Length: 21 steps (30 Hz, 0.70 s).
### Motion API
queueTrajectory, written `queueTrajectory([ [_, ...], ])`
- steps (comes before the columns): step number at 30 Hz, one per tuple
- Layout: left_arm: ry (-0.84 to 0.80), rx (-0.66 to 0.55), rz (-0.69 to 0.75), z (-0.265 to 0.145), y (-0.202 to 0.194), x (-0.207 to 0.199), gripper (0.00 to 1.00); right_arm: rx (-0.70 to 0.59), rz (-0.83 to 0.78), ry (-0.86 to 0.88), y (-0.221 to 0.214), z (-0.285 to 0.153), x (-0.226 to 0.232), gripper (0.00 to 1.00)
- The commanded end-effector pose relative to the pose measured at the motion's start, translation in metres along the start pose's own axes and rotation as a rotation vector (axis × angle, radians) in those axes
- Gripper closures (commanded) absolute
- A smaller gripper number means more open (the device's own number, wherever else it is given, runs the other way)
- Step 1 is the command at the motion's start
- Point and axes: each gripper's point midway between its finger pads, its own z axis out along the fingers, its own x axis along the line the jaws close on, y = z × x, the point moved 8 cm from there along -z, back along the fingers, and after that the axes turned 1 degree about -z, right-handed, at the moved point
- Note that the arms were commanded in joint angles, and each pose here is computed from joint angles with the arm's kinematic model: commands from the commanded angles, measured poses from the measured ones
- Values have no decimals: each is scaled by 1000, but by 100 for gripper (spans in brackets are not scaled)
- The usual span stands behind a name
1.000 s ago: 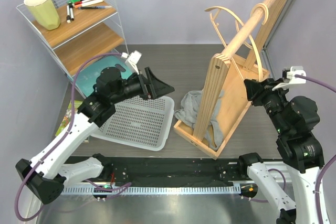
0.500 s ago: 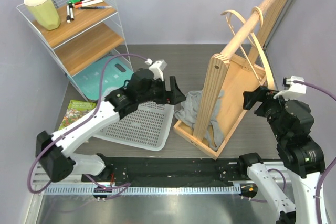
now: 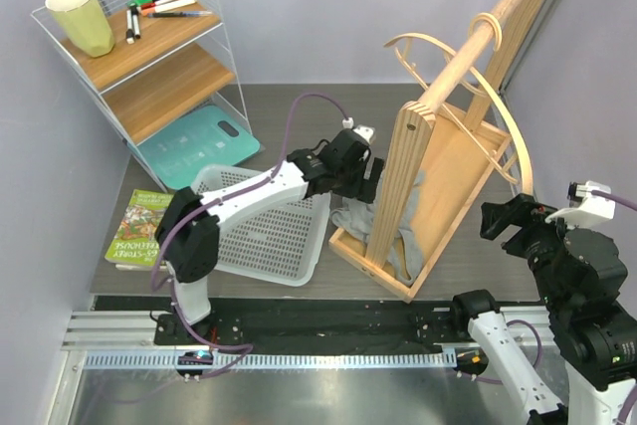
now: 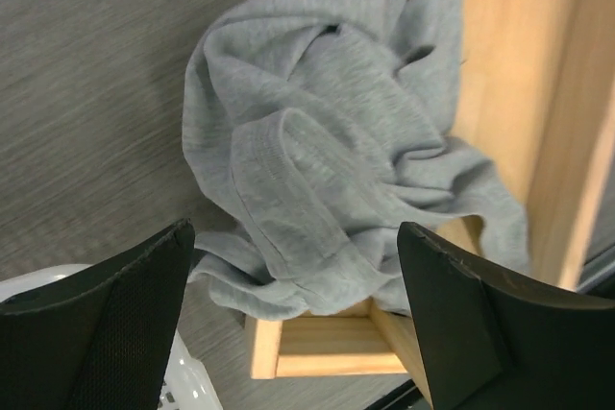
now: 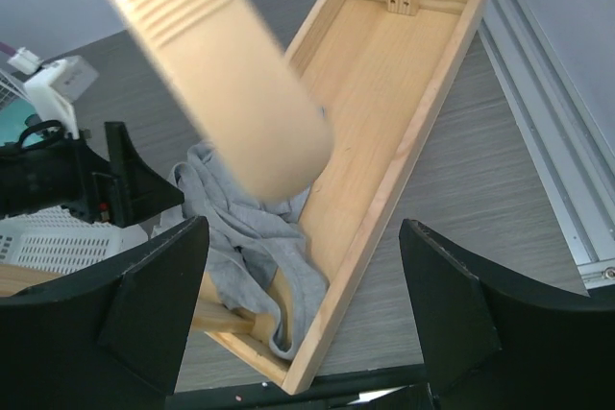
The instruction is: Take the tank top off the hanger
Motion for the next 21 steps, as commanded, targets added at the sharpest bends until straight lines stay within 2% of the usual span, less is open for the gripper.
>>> queueTrajectory([
  [1, 16, 56, 62, 10, -10, 5, 15, 16, 3, 29, 0, -9, 1, 15],
  [5, -13, 67, 51, 18, -25, 7, 17, 24, 16, 74, -4, -14, 3, 15],
  [9, -23, 94, 37, 24, -40, 7, 25, 40, 25, 92, -12, -12, 4, 15],
  [16, -2, 97, 43, 25, -43, 8, 54, 52, 35, 114, -18, -10, 5, 15],
  [21, -16, 76, 52, 15, -40, 2, 68, 49, 35, 106, -20, -10, 4, 15],
])
